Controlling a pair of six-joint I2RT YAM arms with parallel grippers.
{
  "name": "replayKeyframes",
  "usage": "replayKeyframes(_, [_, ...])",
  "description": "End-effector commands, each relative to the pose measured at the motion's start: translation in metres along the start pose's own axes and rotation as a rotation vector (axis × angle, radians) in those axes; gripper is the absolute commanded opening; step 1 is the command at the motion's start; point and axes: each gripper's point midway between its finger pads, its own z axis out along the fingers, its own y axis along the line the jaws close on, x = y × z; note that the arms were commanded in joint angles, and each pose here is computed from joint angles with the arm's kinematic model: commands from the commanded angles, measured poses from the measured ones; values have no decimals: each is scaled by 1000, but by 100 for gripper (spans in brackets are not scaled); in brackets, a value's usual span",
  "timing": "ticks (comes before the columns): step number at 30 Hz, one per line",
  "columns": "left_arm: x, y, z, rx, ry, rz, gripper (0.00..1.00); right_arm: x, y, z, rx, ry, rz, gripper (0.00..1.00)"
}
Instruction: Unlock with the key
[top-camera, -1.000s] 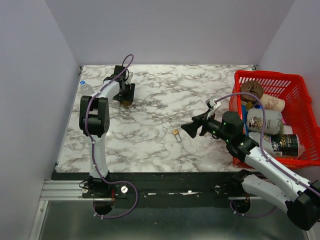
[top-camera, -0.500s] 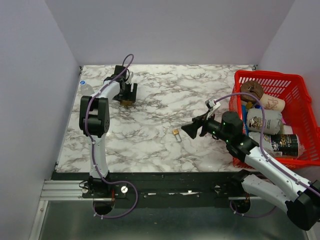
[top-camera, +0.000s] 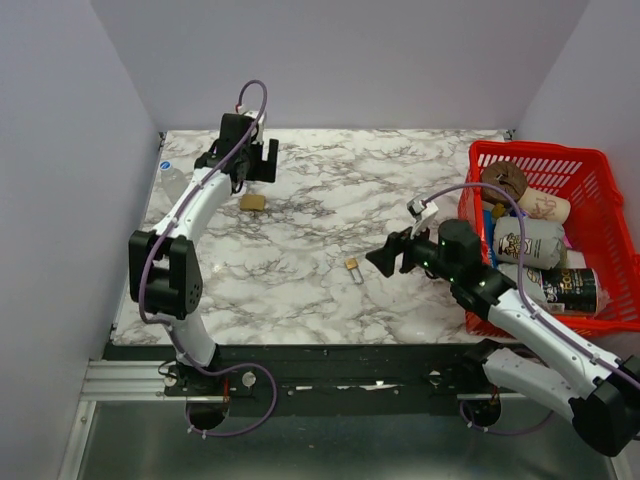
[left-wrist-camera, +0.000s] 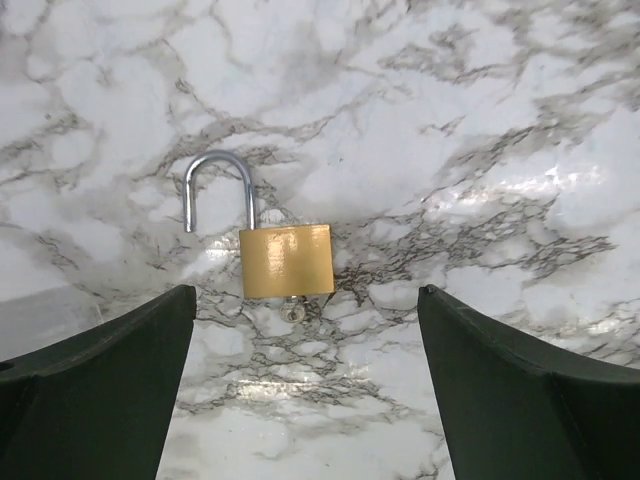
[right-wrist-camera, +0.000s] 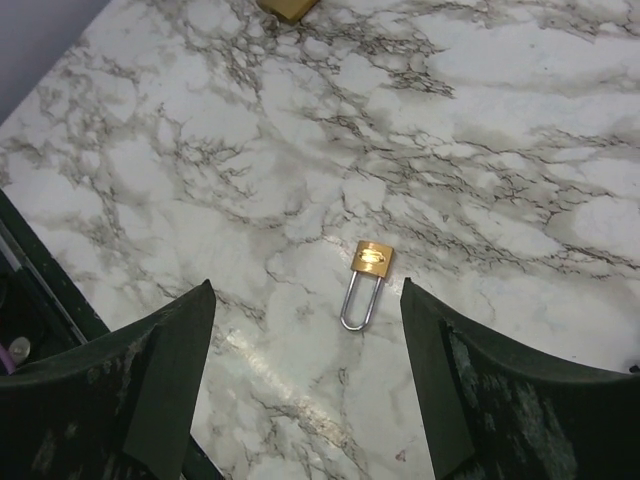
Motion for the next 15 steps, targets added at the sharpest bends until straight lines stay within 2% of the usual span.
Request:
replayKeyframes(1, [-32, -20, -47, -22, -144, 60, 99, 1, -16, -3, 88, 64, -39, 81])
replayKeyframes(5, [-39, -68, -97, 81, -236, 148, 99, -4, -23, -9, 141, 86, -61, 80])
replayKeyframes(7, [-18, -93, -106, 193, -212, 169, 99, -9, -31, -15, 193, 126, -96, 79])
replayKeyframes(8, [-17, -95, -118, 218, -238, 157, 99, -11, -35, -17, 225, 139, -102, 79])
replayKeyframes(10, [10, -100, -117, 263, -198, 133, 99, -14, -44, -22, 282, 173, -124, 78])
replayKeyframes(13, [27, -97, -125, 270, -193, 114, 99, -9, -56, -14, 327, 232, -111, 76])
replayKeyframes(15, [40, -97, -126, 277, -170, 96, 99, 10, -72, -5, 362, 324, -64, 74])
